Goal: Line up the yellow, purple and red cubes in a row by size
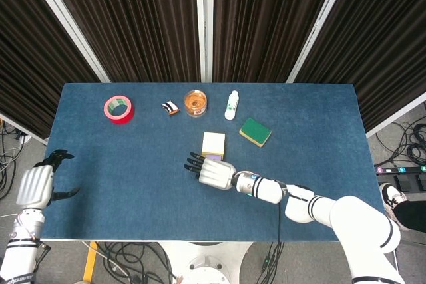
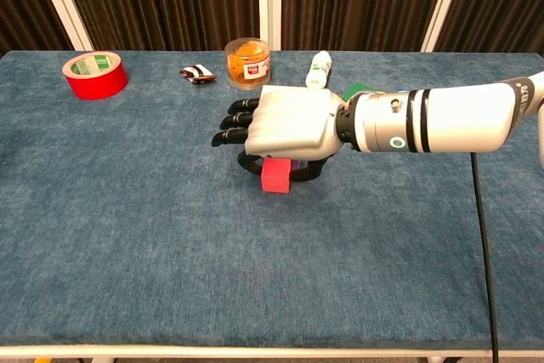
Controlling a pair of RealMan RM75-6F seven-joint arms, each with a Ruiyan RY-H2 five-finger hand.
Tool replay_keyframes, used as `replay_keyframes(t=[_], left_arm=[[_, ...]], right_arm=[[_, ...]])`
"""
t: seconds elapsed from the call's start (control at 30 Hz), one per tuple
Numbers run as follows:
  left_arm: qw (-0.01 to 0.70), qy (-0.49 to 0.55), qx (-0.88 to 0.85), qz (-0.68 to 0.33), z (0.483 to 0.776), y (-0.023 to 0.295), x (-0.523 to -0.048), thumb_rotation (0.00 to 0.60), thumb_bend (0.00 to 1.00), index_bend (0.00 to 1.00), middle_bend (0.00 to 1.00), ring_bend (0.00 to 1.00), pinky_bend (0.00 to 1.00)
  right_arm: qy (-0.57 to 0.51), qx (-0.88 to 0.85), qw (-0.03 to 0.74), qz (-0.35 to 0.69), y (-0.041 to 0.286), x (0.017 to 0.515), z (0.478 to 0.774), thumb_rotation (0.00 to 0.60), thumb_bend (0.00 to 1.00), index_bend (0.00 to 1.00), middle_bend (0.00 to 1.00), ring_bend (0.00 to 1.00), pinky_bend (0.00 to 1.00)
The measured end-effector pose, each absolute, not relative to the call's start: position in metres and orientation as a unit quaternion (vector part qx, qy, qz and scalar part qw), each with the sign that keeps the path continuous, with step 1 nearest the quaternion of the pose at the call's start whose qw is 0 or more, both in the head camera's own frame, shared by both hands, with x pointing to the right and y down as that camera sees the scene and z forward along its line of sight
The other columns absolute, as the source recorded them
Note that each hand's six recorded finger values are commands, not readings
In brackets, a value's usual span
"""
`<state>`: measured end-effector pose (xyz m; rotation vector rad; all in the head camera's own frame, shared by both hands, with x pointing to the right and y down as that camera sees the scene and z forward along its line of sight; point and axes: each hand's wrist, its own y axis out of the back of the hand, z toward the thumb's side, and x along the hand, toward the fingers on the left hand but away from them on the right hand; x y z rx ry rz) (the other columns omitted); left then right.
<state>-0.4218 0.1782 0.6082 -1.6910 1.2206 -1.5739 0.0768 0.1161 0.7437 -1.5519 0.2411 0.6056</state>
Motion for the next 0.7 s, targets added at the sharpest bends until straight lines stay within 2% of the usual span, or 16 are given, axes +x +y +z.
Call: replay_keyframes(t=[0.23, 0.43, 0.7], left_arm=[[0.262, 0.449, -0.626, -0.582, 0.6087, 0.1791, -0.4214, 0.6, 0.07, 0.34, 0.3, 0.34, 0.36], [0.263, 0.448, -0.624, -0.584, 0.6093, 0.1786, -0.4214, 0.6, 0.07, 0.34, 0.3, 0.34, 0.36], [0.262, 0.448, -0.624, -0.584, 0.6097, 0.1789, -0.4215, 0.6, 0.07, 0.33, 0.3, 0.34, 0.36]], right_arm=[[0.105, -0.688, 0.664, 0.273, 0.1143, 0.0798, 0.7432, 0.6, 0.27, 0.47, 0.03, 0.0, 0.0], [0.109, -0.685, 0.665, 0.276, 0.1154, 0.0803, 0.7454, 0.6, 0.27, 0.41, 0.02, 0.0, 0.0], [0.108, -0.682, 0.667, 0.28, 0.1145, 0.0815, 0.7454, 0.6, 0.15, 0.3, 0.01, 0.0, 0.0]])
